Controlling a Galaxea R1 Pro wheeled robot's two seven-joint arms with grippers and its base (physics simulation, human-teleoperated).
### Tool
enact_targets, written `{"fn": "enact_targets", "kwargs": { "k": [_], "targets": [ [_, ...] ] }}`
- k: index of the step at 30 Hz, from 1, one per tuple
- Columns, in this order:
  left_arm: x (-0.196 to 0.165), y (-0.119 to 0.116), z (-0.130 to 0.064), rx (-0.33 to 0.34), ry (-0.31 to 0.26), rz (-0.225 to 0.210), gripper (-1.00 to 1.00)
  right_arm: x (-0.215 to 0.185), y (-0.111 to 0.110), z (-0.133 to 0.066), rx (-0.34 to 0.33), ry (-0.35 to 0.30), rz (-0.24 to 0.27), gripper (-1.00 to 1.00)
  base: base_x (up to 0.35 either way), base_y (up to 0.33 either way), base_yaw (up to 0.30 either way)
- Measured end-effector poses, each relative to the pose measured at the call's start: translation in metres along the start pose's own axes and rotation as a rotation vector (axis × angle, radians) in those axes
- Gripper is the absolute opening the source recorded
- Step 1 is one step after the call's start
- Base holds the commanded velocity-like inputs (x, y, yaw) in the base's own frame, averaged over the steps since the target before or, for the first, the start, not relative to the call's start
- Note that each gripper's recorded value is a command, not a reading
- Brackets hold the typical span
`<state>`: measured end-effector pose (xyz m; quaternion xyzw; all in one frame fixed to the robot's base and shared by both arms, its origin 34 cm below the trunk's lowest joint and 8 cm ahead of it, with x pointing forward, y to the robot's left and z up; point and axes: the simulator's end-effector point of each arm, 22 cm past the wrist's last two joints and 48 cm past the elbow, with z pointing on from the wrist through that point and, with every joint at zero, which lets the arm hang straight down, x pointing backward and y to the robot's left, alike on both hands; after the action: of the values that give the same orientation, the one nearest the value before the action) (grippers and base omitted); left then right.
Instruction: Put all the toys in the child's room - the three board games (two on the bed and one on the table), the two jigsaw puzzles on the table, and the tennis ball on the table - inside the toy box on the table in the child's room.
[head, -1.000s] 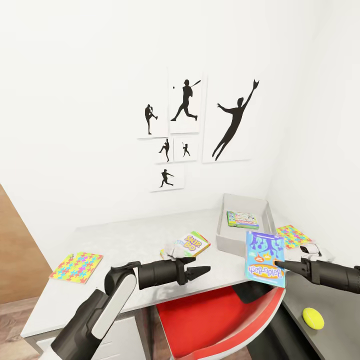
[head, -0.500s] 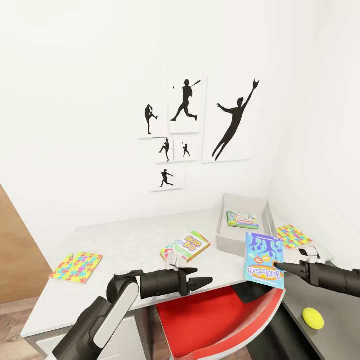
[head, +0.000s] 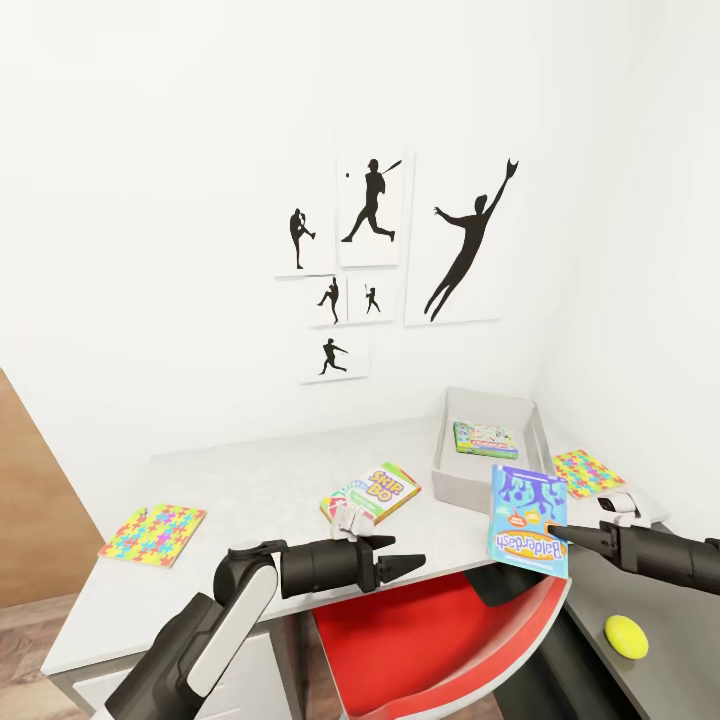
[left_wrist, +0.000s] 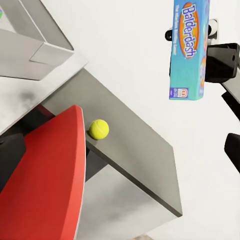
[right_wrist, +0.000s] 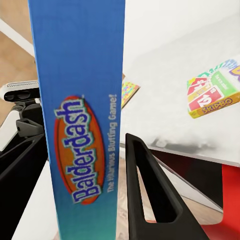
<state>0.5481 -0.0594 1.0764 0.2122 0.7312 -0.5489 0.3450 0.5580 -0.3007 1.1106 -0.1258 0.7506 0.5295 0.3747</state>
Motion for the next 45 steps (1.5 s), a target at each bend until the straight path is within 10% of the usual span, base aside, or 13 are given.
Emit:
{"fn": "enact_targets", "kwargs": {
  "k": [23, 45],
  "targets": [
    [-0.018, -0.013, -0.005, 0.021, -0.053, -0.006, 1.0, -0.001, -0.005, -0.001, 0.035, -0.004, -0.006, -1.0, 0.0, 0.0, 0.0],
    [-0.075, -0.053, -0.022, 0.073, -0.146, 0.083, 1.0, -0.03, -0.006, -0.018, 0.077, -0.064, -0.034, -1.0, 0.0, 0.0, 0.0]
  ]
}}
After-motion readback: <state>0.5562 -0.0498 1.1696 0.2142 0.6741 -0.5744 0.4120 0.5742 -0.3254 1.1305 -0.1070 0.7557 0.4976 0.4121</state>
